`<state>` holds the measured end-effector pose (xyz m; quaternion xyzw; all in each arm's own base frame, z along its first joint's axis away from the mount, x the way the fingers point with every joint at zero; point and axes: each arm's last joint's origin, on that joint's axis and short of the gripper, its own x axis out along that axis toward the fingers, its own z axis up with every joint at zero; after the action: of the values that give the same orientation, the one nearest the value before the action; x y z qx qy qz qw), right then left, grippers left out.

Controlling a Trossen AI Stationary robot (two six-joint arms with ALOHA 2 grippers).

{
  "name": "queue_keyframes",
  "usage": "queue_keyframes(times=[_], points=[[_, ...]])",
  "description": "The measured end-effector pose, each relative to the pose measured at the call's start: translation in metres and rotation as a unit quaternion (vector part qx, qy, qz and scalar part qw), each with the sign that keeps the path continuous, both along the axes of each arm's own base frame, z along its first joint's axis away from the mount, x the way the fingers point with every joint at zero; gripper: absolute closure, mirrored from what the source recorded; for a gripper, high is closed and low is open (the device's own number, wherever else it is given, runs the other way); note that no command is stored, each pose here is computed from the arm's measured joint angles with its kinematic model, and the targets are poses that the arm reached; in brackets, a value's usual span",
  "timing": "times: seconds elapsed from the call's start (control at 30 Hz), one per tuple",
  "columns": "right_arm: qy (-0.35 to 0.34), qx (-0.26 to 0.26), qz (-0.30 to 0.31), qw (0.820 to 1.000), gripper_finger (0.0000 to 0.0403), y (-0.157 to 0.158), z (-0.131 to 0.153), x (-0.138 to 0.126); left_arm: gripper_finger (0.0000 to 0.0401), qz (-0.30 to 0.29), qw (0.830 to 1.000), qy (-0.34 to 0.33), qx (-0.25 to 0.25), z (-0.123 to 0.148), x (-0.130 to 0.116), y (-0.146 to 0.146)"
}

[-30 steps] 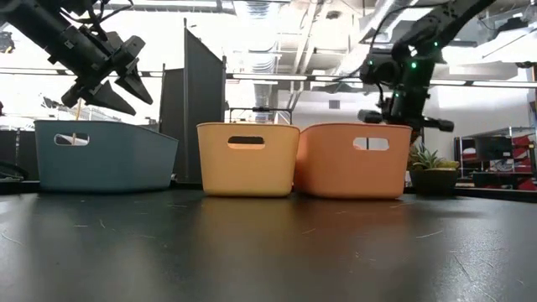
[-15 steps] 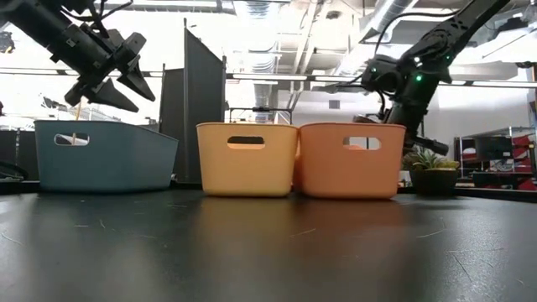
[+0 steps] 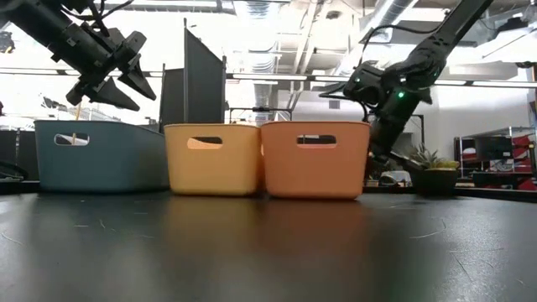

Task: Sort candy
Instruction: Move the orange bin to the right side of the yellow bin

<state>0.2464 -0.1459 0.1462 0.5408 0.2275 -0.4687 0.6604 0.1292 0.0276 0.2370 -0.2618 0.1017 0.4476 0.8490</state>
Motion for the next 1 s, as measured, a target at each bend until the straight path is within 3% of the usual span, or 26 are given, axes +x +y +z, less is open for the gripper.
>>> queue_keyframes(times=[0.4,0.73,1.0], points=[[-0.041,-0.040,0.006,0.998,0.0403,-0.014,-0.009,0.012,0.0182,-0.007,1.000,-0.001,-0.006,0.000,0.000,0.000],[-0.045,-0.070,0.001,0.997,0.0403,-0.031,-0.006,0.005,0.0182,-0.014,1.000,0.001,-0.009,0.000,0.000,-0.001],[-0.068,-0.083,0.032,0.994,0.0403,-0.036,0.003,0.012,0.0182,-0.038,0.999,0.009,-0.011,-0.001,0.001,-0.002]])
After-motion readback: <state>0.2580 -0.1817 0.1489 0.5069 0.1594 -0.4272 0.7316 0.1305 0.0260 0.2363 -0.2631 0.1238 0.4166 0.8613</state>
